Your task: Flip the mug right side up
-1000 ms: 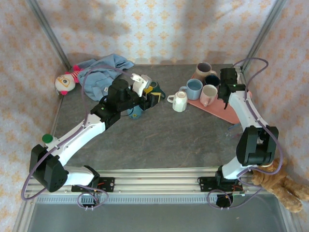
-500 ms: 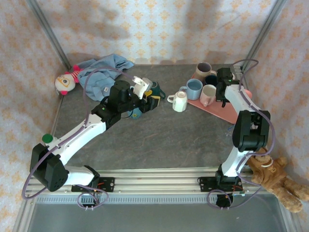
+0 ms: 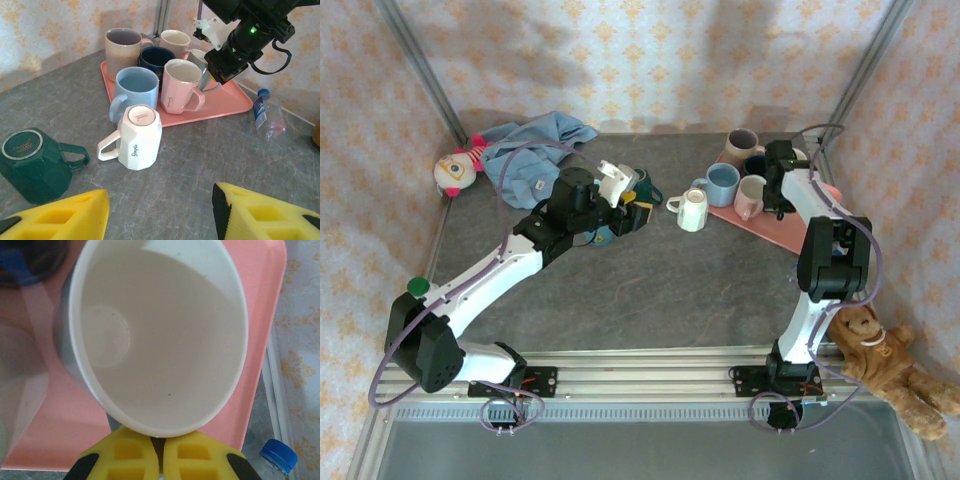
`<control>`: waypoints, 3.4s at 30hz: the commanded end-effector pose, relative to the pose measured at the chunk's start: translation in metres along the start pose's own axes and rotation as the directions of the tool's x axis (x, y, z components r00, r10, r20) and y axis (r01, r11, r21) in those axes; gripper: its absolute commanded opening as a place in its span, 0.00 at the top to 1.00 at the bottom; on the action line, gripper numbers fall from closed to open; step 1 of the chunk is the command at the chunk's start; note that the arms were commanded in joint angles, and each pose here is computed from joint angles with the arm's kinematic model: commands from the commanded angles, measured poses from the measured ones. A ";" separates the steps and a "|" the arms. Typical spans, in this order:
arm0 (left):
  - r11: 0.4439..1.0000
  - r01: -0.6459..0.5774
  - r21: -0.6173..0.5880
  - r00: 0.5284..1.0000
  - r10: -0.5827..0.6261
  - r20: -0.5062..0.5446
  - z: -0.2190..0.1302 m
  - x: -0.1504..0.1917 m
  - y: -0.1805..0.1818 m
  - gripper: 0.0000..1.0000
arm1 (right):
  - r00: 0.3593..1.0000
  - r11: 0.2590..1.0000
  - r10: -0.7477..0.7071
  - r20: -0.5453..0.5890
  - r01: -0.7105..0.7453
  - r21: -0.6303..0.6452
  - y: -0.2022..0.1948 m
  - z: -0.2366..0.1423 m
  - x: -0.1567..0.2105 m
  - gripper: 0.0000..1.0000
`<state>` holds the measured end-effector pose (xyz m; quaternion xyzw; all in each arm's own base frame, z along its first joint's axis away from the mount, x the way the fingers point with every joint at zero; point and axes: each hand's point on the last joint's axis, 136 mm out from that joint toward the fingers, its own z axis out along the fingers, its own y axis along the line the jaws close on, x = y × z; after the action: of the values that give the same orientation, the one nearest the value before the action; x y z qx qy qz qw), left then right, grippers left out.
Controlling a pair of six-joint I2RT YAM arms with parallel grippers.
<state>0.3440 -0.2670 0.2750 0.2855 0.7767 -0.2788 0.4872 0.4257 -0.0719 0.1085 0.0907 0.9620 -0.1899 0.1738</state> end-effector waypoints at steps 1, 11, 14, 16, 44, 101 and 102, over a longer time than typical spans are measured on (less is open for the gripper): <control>1.000 -0.026 0.008 1.000 0.026 0.001 0.000 -0.003 -0.004 0.43 | 0.999 1.000 0.011 0.040 -0.012 0.011 -0.006 -0.011 -0.018 1.00; 1.000 -0.025 0.003 1.000 0.025 0.000 0.000 -0.001 -0.004 0.43 | 0.999 1.000 0.017 0.040 -0.017 -0.005 -0.005 -0.015 -0.021 0.77; 1.000 -0.029 0.002 1.000 0.029 0.001 -0.001 -0.002 -0.004 0.42 | 0.999 1.000 0.021 0.040 -0.021 -0.007 -0.006 -0.018 -0.019 0.76; 1.000 -0.027 -0.001 1.000 0.027 -0.001 -0.002 -0.001 -0.004 0.42 | 0.998 1.000 0.028 0.048 -0.028 -0.010 -0.008 -0.023 -0.019 0.75; 0.923 0.216 -0.318 0.964 -0.254 -0.083 -0.027 0.041 0.047 0.41 | 0.896 0.589 -0.184 0.405 0.430 -0.684 0.122 -0.190 0.043 0.51; 0.609 -0.643 0.463 0.577 0.784 -0.230 0.216 0.101 0.078 0.43 | 0.986 0.490 0.101 -0.133 -0.166 -0.856 0.089 -0.169 0.044 0.51; 0.609 -0.642 0.466 0.576 0.784 -0.231 0.218 0.103 0.079 0.44 | 0.986 0.488 0.101 -0.136 -0.168 -0.857 0.089 -0.169 0.043 0.51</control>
<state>0.4968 -0.3482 0.0944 0.6993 0.6219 -0.0984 0.3384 0.3545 0.0800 0.2087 0.0663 0.9271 0.3207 0.1823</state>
